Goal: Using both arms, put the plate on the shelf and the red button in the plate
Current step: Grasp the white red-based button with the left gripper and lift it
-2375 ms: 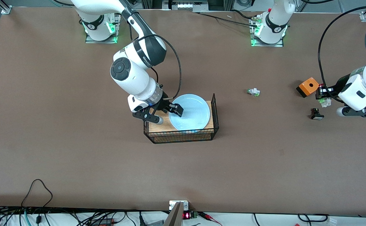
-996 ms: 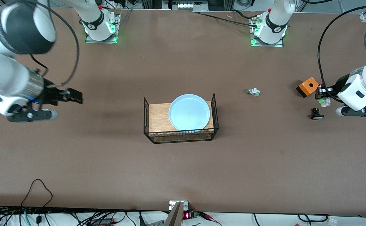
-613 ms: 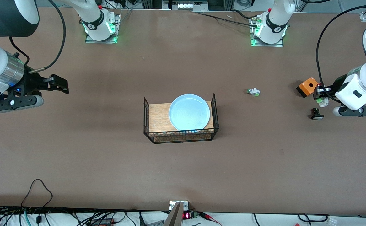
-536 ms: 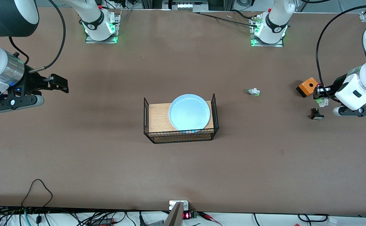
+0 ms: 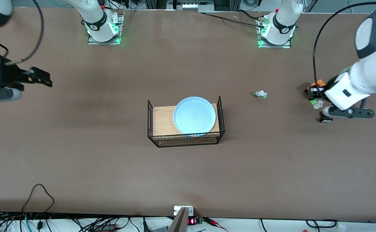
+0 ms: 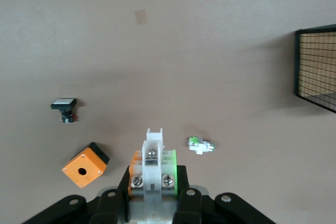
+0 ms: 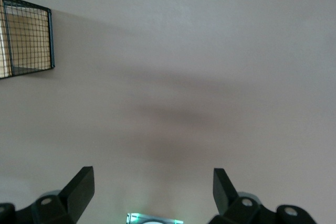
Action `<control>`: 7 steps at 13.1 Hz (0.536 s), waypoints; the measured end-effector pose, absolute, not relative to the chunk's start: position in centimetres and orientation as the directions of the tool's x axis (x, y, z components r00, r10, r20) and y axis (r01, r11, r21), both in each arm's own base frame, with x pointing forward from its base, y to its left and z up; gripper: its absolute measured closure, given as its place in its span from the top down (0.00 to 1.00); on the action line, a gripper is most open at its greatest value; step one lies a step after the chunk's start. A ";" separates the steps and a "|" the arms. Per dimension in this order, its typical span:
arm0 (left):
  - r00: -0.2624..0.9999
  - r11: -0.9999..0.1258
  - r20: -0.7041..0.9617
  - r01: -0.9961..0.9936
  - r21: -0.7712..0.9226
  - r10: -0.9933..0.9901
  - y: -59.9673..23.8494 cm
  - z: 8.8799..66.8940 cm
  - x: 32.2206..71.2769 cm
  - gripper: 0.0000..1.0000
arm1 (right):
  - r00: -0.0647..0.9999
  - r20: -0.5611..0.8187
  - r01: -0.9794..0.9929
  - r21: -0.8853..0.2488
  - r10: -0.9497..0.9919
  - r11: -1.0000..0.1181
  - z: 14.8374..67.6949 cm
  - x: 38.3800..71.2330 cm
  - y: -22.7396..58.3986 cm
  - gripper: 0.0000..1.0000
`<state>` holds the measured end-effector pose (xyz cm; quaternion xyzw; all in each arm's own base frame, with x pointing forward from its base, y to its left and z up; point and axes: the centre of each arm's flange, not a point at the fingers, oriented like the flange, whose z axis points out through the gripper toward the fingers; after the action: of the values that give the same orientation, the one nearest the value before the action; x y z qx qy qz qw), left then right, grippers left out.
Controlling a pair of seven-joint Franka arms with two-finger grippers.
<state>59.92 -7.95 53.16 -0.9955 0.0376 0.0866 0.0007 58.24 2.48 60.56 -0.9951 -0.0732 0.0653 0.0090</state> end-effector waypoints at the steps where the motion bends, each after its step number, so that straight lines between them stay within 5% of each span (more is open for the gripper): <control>1: 0.982 -0.997 -0.171 -0.080 0.024 -0.083 -9.3 53.3 59.7 0.34 | 0.982 -0.126 0.135 -0.033 0.138 -0.990 61.4 57.0 1.7 1.00; 7: 0.970 -0.977 -0.167 -0.153 0.148 -0.177 -18.7 53.8 57.8 0.34 | 0.980 -0.144 0.136 -0.010 0.136 -0.991 63.3 53.4 1.1 1.00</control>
<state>57.78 -18.73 53.77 -0.9902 0.0832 0.0899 -0.0670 53.44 1.08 63.35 -0.9950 -0.0684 0.0726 0.0002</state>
